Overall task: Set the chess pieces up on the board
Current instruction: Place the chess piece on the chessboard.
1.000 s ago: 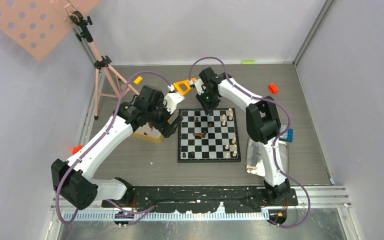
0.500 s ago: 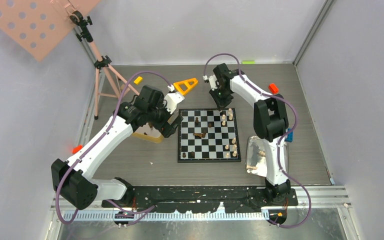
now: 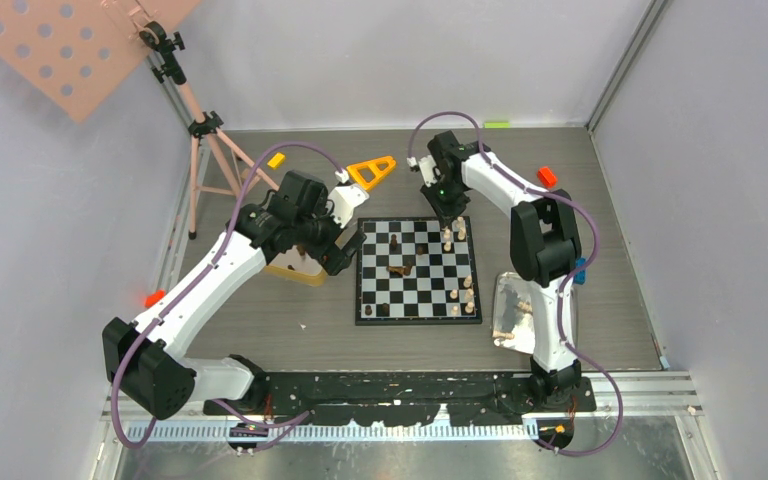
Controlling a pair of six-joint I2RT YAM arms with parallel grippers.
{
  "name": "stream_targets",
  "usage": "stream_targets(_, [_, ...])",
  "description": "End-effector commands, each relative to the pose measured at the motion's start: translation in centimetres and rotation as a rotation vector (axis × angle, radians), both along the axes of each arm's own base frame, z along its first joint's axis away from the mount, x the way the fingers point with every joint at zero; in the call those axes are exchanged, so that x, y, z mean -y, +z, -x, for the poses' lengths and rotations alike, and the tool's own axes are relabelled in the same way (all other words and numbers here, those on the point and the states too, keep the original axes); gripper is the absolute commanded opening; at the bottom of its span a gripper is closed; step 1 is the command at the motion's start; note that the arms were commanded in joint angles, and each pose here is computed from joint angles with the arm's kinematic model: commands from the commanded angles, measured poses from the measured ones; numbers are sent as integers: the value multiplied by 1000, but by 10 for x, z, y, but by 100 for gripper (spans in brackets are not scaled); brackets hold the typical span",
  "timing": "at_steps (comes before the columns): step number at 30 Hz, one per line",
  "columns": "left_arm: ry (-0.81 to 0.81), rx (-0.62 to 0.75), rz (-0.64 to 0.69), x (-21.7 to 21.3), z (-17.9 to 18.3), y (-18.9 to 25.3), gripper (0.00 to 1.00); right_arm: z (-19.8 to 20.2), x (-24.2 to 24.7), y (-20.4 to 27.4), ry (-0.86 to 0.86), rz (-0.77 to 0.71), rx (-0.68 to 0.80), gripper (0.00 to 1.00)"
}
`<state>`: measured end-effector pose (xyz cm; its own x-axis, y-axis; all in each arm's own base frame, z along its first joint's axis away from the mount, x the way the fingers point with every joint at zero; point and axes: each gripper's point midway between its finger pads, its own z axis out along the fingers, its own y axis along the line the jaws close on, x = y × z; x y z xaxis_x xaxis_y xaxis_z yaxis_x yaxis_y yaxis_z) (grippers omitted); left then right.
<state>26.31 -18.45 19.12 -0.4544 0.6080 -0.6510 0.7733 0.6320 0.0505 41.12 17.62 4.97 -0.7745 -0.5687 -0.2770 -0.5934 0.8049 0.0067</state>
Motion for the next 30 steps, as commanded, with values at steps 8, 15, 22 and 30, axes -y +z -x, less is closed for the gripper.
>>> stream_targets(8, [-14,37,24,3,-1,11,98,-12,5,25,-6,-4,69,1])
stream_targets(15, [-15,35,24,4,-1,11,98,-12,5,30,-6,-10,74,19])
stream_targets(22, [-14,39,25,3,-1,12,98,-15,-8,64,5,-88,131,50])
stream_targets(30, [-13,42,33,4,-1,15,98,15,-40,73,98,-171,110,54])
